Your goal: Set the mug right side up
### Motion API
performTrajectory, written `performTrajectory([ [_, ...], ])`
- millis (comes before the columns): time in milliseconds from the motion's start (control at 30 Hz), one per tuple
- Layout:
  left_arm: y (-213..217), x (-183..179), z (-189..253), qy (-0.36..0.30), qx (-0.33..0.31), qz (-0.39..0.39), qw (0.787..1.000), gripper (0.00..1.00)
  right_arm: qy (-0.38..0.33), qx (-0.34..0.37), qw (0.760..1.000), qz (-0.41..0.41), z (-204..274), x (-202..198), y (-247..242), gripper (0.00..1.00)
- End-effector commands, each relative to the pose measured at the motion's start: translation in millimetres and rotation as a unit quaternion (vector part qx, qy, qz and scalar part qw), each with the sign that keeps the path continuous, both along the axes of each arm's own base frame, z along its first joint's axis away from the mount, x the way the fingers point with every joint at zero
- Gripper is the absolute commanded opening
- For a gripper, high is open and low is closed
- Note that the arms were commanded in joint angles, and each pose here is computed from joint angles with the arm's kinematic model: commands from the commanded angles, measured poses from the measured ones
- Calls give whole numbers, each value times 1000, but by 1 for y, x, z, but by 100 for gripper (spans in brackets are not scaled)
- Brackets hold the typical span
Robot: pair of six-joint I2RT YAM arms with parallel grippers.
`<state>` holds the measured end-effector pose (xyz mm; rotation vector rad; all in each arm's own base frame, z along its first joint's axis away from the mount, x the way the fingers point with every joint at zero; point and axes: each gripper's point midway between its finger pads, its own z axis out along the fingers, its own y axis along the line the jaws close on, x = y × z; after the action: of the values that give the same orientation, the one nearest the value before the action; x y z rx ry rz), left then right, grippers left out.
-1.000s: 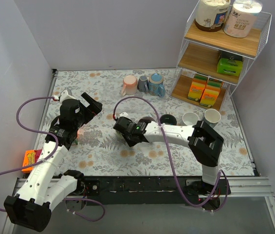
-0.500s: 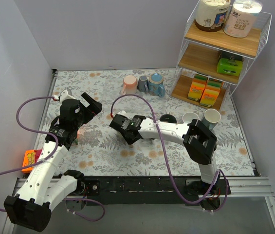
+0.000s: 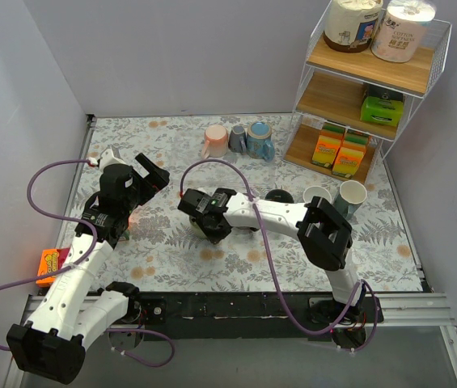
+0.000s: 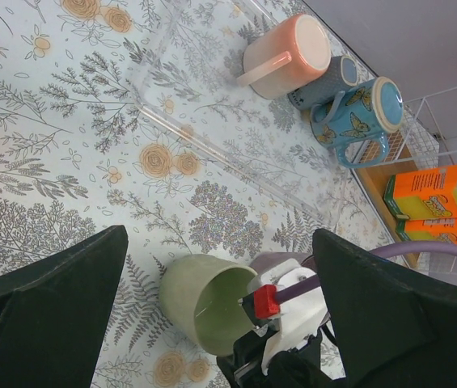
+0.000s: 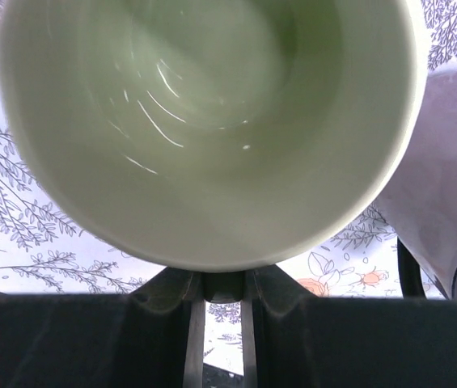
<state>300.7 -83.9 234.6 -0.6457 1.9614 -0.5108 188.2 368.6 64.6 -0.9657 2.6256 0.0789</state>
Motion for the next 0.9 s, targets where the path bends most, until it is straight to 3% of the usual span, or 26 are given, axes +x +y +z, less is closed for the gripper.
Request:
performTrajectory([
  [0, 3, 3, 16, -24, 3, 7, 1000, 98, 1, 4, 1000, 3, 11, 5, 3, 17],
  [233, 4, 0, 18, -26, 5, 5, 1000, 98, -12, -18, 1000, -8, 3, 11, -9, 25],
  [400, 4, 1, 18, -27, 7, 5, 1000, 98, -21, 5, 1000, -5, 10, 13, -4, 52],
  [567, 4, 3, 20, -29, 10, 5, 1000, 98, -15, 44, 999, 10, 28, 9, 9, 60],
  [700, 5, 5, 23, -33, 16, 6, 999, 98, -12, 71, 997, 20, 48, 6, 15, 72],
  [867, 6, 7, 27, -38, 21, 8, 999, 98, -32, 132, 991, 18, 106, 16, 14, 85],
])
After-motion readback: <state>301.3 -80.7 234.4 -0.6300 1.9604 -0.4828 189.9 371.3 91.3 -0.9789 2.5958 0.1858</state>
